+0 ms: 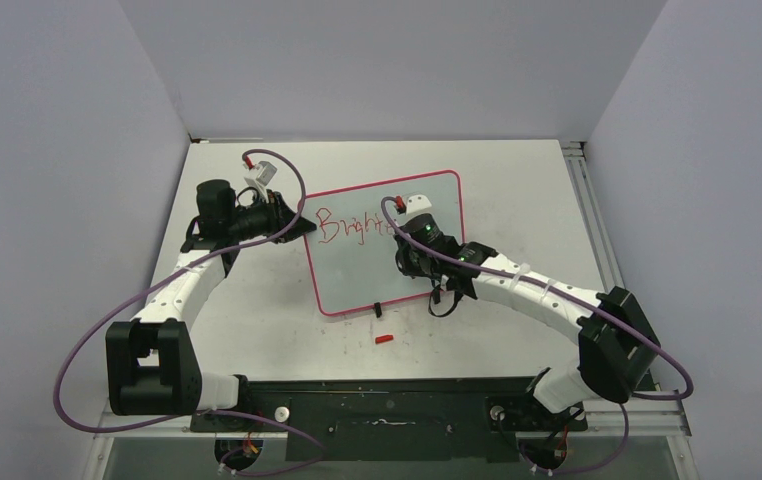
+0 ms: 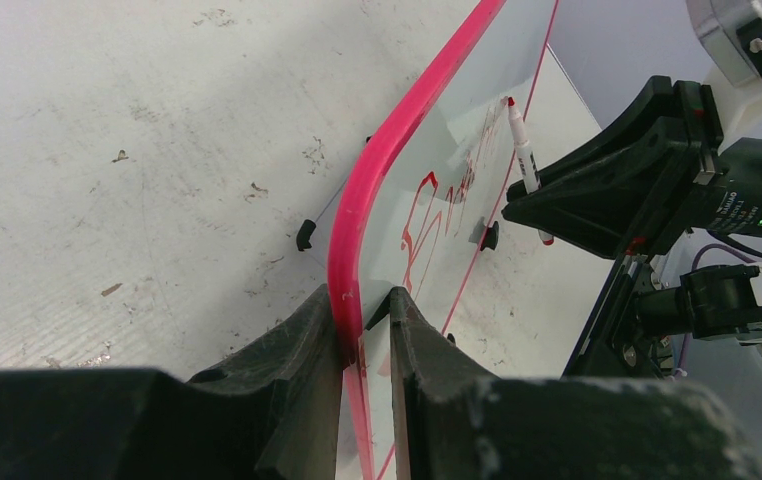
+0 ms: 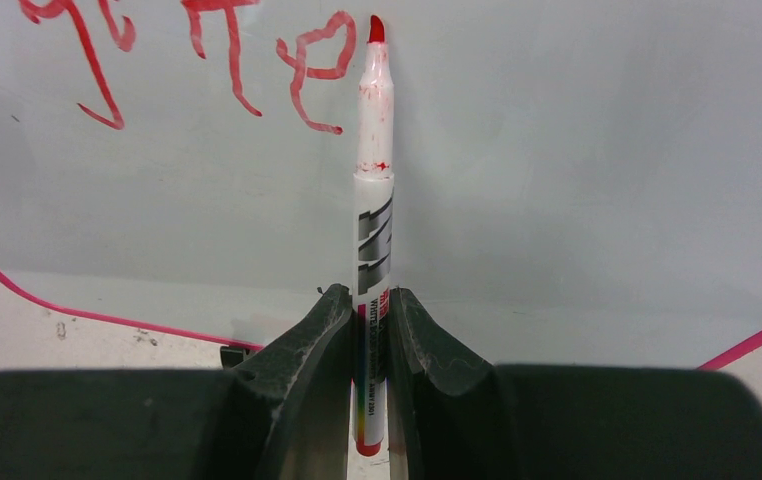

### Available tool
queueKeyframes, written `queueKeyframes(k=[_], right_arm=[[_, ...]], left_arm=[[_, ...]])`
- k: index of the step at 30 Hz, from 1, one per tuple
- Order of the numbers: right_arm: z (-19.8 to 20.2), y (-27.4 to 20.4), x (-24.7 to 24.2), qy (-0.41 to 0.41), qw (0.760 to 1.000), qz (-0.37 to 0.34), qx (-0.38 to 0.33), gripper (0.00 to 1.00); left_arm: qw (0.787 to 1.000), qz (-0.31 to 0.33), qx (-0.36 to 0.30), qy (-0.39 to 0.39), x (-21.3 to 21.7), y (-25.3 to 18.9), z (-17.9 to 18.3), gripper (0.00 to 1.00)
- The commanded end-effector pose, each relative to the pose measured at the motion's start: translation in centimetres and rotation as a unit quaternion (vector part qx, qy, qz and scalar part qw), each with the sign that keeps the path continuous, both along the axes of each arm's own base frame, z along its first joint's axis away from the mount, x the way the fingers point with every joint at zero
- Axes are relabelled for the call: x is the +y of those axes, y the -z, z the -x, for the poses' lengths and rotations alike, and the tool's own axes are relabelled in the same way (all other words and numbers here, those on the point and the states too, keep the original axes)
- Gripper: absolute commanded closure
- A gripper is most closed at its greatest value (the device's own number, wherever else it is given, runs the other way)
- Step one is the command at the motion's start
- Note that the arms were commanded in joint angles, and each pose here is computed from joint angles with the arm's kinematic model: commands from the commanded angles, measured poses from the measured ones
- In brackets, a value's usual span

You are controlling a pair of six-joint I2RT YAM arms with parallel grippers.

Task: Write a sentence on the whiteboard

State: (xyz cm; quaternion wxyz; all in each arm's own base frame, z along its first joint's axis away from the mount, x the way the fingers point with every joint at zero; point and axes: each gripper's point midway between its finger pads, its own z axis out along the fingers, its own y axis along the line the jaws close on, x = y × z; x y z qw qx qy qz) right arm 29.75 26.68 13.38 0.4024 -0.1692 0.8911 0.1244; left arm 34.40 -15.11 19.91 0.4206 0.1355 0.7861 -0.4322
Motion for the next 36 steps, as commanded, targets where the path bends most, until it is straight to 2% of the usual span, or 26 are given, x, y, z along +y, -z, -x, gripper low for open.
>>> queueKeyframes(k=[1, 20, 36], right_arm=[[-1.3, -1.4, 0.3, 0.007, 1.000, -0.006, -0.019, 0.95], [-1.2, 0.0, -1.2, 0.018, 1.000, 0.008, 0.006, 0.95], [1.1, 2.9, -1.8, 0.007, 0.999, 0.007, 0.049, 0.95]], left_arm=[[0.999, -0.012, -0.053, 0.001, 0.0, -2.2, -0.4, 0.85], [0.998, -0.012, -0.054, 0.001, 0.0, -2.2, -0.4, 0.85], [0.999, -0.012, -0.053, 0.001, 0.0, -2.2, -0.4, 0.85]])
